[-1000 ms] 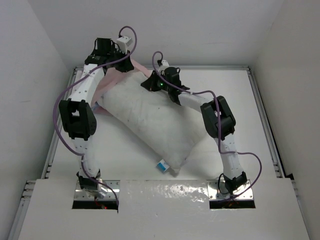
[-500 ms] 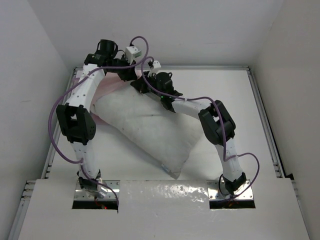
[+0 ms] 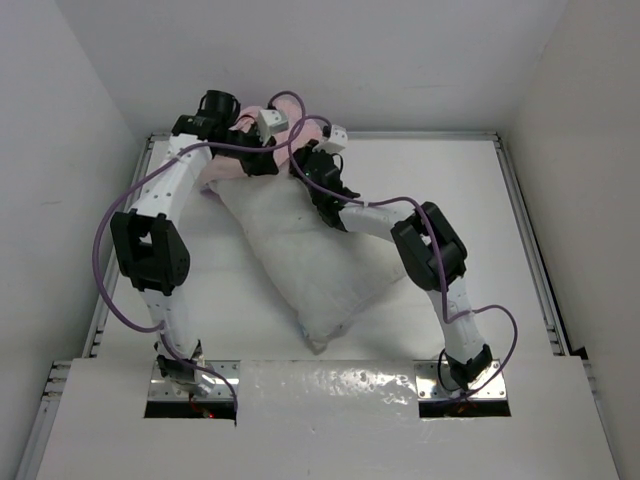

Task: Put the pillow into the pillowcase

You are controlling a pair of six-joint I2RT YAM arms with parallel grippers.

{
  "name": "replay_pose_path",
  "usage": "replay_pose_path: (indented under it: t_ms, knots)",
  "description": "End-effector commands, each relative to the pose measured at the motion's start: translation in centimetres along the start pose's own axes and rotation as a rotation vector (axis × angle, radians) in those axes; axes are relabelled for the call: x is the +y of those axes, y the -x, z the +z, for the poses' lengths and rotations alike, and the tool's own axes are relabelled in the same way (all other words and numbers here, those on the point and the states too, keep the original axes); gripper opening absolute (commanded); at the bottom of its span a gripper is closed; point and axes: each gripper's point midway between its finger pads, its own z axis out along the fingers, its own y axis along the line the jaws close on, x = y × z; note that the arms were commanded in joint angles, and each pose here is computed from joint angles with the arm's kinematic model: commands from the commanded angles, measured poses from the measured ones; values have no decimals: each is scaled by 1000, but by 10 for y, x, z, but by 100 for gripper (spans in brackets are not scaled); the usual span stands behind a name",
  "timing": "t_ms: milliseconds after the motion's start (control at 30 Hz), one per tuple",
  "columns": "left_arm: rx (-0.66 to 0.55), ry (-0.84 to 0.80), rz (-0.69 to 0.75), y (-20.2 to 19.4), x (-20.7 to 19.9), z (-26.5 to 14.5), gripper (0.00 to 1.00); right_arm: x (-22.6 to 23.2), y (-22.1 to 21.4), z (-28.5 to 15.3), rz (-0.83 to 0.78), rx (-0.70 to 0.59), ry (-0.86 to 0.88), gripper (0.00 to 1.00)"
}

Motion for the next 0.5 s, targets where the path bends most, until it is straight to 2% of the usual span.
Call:
replay_pose_path:
  t_ms: [0,33,67,133,167,200,233,300,333,400,433,467]
  knots:
    - [-17,-95,-95,11,-41,-5,13,-17,63,-3,38,-188,-76,0]
    - [-22,-82,-103,13,-38,-5,20,-17,60,-6,13,-174,-65,6]
    - [-25,-61,-138,13,-33,-7,28,-19,60,-9,-31,-165,-57,29]
    - [-49,-24,-150,20,-23,-11,44,-20,60,-17,-89,-128,-17,48]
    - [-64,-1,-167,23,-15,-19,47,-23,60,-20,-153,-108,-9,68]
    - [-76,12,-177,25,-10,-24,51,-22,64,-26,-186,-95,5,77]
    - [-99,41,-192,24,1,-36,59,-21,65,-28,-228,-69,36,86]
    - [-142,79,-251,26,14,-54,67,-30,61,-35,-356,-3,24,99]
    - [-185,114,-270,24,30,-70,72,-26,72,-41,-392,0,26,99]
    - [-214,185,-347,10,47,-93,71,-33,70,-51,-492,65,19,95]
    - [-219,276,-367,-3,68,-109,65,-24,81,-58,-516,63,42,87]
    - [-220,324,-400,-10,75,-117,52,-18,79,-62,-558,94,90,71]
